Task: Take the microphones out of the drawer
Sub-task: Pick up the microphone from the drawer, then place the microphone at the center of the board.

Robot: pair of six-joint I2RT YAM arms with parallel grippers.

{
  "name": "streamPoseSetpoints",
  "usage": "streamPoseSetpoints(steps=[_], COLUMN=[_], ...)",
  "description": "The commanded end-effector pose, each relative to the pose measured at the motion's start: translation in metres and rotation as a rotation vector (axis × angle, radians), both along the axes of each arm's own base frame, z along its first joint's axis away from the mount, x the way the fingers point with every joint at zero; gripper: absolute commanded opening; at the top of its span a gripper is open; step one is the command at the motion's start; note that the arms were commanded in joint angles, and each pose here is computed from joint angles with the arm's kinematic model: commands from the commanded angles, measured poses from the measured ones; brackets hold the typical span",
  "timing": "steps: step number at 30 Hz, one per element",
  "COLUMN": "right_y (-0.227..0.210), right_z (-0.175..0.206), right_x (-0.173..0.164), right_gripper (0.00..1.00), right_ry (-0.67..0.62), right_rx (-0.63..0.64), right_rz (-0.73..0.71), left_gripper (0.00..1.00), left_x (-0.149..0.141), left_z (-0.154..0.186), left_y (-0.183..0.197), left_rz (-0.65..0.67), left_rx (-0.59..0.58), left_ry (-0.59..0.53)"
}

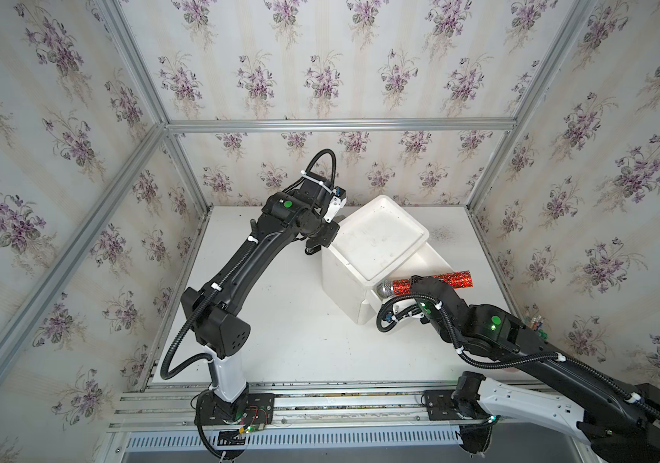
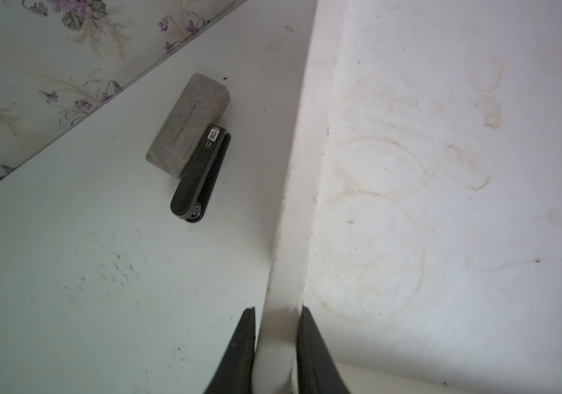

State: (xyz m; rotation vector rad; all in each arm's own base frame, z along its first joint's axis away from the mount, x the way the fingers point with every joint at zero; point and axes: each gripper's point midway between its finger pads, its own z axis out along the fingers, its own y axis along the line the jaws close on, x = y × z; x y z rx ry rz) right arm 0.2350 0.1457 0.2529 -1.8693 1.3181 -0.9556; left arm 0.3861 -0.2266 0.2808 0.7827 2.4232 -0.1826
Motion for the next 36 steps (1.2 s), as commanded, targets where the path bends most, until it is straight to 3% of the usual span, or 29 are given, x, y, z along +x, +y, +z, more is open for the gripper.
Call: streamPoseSetpoints(steps=[1,8,13,17,23,30,36], right_y=[-0.002,-0.017,-0.014,-0.012,-0.039,-0.071,-0.097], right_z=[0.019,0.011,0.047,0.070,0.091,0.081,0.039], right_x=[0.015,0.025,0.039,0.056,0.103,0.147,0.172], right_gripper=[0.00,0.00,0.00,0.00,0.00,0.00,0.00], right_ry=[-0.087,-0.067,-0.109,-0.089,-0.042,0.130,0.304], right_rx=[0.029,0.013,0.181,0.377,0.756,1.153,1.491], right_rz=[-0.075,-0.149,-0.268,-0.372,-0.652,-0.897,-0.973], left_gripper=[0.19,0.19,0.18,0.18,0.19,0.19,0.19], left_x=[-0.012,-0.023,-0.026,-0.031,-0.041,-0.049,-0.050], left_z=[-0.006,-0.002,-0.001,-0.001,0.000,0.004,0.006], left_y=[0.036,0.052,0.052,0.054,0.063,0.071,0.072], left_rz=[0.055,0.047,0.032,0.030,0.044,0.056,0.049], left_rx=[0.094,0.096,0.090,0.083,0.078,0.058,0.047], left_ry=[0.021,0.005,0.001,-0.002,-0.016,-0.037,-0.044])
